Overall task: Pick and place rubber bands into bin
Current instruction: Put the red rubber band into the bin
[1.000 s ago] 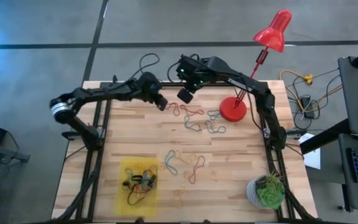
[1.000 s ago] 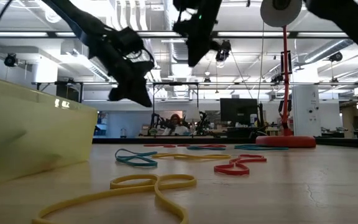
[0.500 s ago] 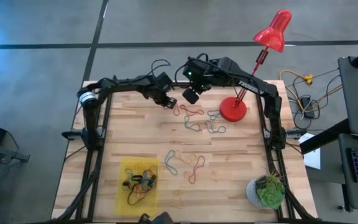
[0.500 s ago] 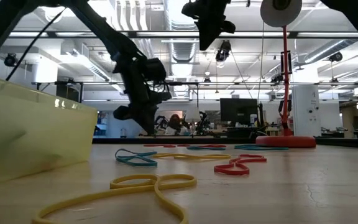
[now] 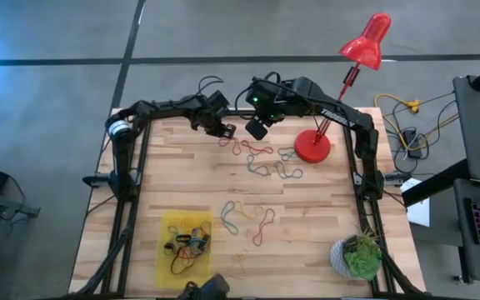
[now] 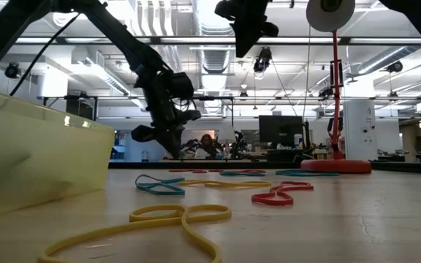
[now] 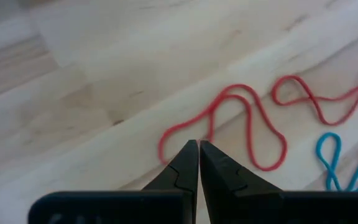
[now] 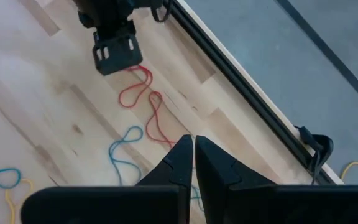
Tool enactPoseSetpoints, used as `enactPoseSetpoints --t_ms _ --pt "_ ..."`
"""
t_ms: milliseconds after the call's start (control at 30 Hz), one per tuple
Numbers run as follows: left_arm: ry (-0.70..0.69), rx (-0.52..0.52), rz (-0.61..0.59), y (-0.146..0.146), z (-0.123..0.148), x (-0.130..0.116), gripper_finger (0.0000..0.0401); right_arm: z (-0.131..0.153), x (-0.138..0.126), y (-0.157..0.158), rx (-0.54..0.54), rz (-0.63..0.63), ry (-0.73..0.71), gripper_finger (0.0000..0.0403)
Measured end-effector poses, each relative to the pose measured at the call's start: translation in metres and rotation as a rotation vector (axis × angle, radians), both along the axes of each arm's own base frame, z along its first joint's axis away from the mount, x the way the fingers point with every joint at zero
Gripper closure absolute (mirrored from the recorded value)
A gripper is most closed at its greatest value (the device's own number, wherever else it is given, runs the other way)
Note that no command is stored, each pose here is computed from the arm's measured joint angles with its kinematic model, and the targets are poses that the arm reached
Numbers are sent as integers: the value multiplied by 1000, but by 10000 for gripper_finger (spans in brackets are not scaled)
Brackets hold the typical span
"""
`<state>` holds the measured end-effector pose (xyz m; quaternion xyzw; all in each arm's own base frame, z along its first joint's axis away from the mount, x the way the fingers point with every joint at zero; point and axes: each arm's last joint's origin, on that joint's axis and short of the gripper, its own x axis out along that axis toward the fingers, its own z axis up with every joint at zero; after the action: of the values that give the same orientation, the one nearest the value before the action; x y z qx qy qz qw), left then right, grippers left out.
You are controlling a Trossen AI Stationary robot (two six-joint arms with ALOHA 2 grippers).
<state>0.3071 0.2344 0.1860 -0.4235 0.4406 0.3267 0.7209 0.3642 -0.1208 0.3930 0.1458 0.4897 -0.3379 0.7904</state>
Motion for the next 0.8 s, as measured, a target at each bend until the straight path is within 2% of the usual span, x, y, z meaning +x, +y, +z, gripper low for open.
enactPoseSetpoints --t_ms 200,300,533,600,700,800 --pt "-26 -37 17 5 2 -3 401 0 0 -1 -28 -13 2 394" --pt "-78 -93 22 4 6 0 401 1 0 -1 -31 -14 1 394" --pt "-381 -342 -193 -1 23 12 401 0 0 -1 -29 -20 -1 394" --pt "-457 -377 -244 -1 27 15 401 0 1 -1 -28 -19 1 394" --pt "-459 -349 -244 -1 29 15 401 -3 0 -2 16 9 12 394" --pt "-357 -249 -183 -1 34 7 401 -9 0 -6 108 37 6 394"
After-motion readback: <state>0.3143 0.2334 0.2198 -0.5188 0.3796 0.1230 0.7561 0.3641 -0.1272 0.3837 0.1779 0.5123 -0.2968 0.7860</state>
